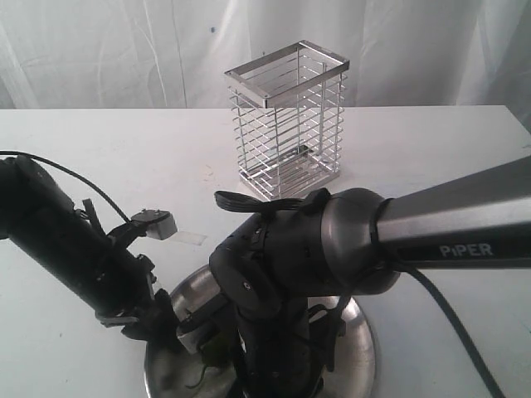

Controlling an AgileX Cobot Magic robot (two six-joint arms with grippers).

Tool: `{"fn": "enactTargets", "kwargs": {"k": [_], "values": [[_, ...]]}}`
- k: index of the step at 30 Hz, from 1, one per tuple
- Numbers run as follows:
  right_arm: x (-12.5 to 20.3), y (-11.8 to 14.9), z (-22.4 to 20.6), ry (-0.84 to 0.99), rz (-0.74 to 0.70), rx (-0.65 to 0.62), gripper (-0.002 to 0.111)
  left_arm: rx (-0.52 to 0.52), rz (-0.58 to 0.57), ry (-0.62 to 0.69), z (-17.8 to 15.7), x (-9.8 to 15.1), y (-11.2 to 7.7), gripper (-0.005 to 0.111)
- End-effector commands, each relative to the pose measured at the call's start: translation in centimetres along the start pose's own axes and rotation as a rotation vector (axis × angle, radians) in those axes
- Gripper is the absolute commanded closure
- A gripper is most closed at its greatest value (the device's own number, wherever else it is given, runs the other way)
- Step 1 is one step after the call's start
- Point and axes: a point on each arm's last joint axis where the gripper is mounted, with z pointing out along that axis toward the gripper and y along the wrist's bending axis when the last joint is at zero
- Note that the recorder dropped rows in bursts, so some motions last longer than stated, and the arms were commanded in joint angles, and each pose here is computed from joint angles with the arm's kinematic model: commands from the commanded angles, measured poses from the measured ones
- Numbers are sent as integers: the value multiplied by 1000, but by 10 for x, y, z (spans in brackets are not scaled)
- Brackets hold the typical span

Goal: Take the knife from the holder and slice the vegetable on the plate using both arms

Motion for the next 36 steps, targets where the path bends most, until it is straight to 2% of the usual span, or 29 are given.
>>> {"fn": "enactTargets", "kwargs": {"k": [1,5,9,12,16,21,25,29,32,36], "values": [[-5,-3,4,-43,-24,19,108,-53,-10,-58,-21,-1,1,63],[-6,-3,4,-58,-24,16,108,-77,-2,-137,-51,0,-4,75],[-9,-3,4,-87,-31,20,108,-102,-15,-206,-65,16,-21,75],[-12,-4,4,-114,-35,21,108,-147,-51,-316,-66,33,-38,75],[-13,-4,3,-132,-33,17,108,-188,-5,-448,-63,46,-63,75],[-14,-4,3,-134,-33,17,108,-250,20,-424,-42,64,-73,74],[-14,-4,3,-136,-33,17,108,-295,61,-398,-30,69,-77,67],[-15,-4,3,-145,-33,15,108,-384,80,-393,-21,76,-78,60],[-17,-3,3,-168,-33,11,108,-451,119,-391,-15,80,-80,61],[-18,-3,3,-188,-34,7,108,-480,194,-391,-9,79,-90,65]]}}
